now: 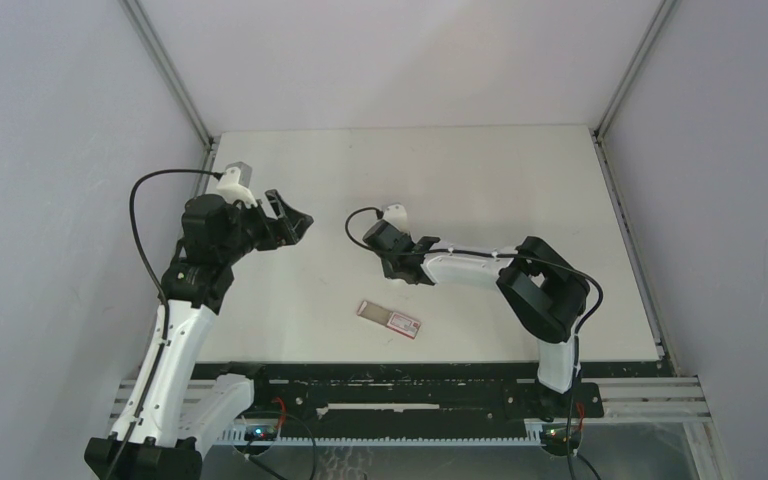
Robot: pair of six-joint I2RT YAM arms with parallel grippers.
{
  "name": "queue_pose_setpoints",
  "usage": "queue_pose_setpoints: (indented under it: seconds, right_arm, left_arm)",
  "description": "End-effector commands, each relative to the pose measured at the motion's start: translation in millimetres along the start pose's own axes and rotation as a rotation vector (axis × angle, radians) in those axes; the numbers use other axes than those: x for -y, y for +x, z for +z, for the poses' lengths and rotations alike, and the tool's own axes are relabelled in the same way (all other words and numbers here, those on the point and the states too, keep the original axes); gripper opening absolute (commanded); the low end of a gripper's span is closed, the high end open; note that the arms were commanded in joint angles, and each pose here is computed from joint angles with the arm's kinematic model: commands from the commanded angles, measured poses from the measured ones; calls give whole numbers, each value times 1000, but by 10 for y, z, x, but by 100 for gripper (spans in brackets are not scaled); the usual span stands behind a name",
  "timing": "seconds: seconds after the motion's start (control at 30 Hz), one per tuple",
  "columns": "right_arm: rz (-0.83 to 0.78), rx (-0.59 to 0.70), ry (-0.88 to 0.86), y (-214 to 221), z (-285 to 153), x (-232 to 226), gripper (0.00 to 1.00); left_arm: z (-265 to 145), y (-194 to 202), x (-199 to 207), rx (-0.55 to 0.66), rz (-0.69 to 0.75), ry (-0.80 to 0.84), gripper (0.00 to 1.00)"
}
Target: Load the staples into the stapler
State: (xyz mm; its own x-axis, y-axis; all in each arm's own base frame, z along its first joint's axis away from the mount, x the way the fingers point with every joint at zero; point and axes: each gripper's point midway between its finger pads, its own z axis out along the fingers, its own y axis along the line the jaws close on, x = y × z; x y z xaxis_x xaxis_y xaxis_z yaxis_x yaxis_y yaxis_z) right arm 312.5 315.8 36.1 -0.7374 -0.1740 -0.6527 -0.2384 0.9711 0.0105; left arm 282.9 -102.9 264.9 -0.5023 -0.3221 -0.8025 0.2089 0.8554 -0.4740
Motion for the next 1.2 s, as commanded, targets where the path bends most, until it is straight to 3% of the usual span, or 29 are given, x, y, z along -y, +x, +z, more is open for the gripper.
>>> queue_pose_setpoints:
  seconds: [0.0, 0.8, 1.17]
  right_arm:
    - [13, 54, -4, -205, 14, -64, 12]
    - [33, 80, -36, -341, -125, -88, 12]
    - [-6, 31, -94, -282, -150, -36, 12]
  left_arm:
    - [38, 9, 7, 6, -9, 23, 84]
    - [42, 16, 8, 5, -15, 31, 83]
    - [46, 30, 11, 1, -18, 35, 83]
